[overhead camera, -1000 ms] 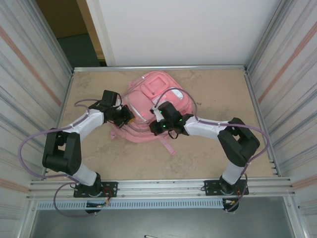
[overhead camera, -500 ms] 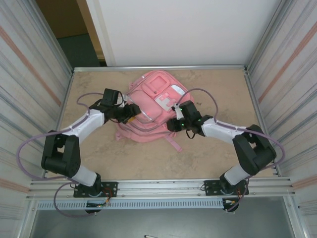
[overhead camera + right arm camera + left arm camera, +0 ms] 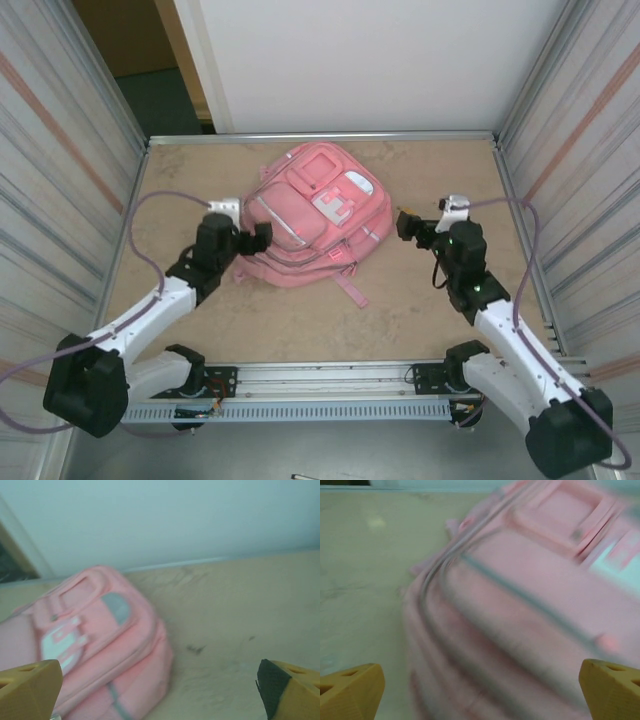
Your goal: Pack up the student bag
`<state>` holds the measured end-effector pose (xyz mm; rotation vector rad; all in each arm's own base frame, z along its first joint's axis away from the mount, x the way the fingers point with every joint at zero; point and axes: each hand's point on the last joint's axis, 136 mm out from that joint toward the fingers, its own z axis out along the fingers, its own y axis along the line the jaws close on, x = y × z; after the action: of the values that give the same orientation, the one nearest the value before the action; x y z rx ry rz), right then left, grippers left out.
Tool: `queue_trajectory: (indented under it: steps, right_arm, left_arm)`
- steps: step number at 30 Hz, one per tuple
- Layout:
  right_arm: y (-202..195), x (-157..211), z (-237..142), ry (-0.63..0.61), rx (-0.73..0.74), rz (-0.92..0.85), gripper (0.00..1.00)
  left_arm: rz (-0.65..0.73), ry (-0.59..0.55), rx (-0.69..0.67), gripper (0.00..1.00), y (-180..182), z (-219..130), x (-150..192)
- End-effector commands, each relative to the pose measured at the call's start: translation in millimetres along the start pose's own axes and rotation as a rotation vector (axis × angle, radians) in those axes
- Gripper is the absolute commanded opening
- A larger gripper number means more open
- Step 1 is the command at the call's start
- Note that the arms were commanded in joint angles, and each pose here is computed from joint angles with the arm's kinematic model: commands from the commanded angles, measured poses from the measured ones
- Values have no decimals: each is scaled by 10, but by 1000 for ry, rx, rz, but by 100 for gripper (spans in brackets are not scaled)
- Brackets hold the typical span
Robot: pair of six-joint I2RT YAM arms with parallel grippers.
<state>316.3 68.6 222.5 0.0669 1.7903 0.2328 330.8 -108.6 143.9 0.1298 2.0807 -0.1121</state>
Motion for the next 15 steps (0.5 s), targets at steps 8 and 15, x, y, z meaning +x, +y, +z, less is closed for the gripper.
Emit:
queue_trajectory:
  steps: [8, 15]
  right_arm:
    - [-744, 549, 164, 37, 251, -97, 99]
    - [-684, 803, 496, 57, 139, -117, 99]
  left_arm:
    - [192, -131, -284, 99, 817, -140, 262]
    - [232, -110, -236, 99, 785, -125, 291]
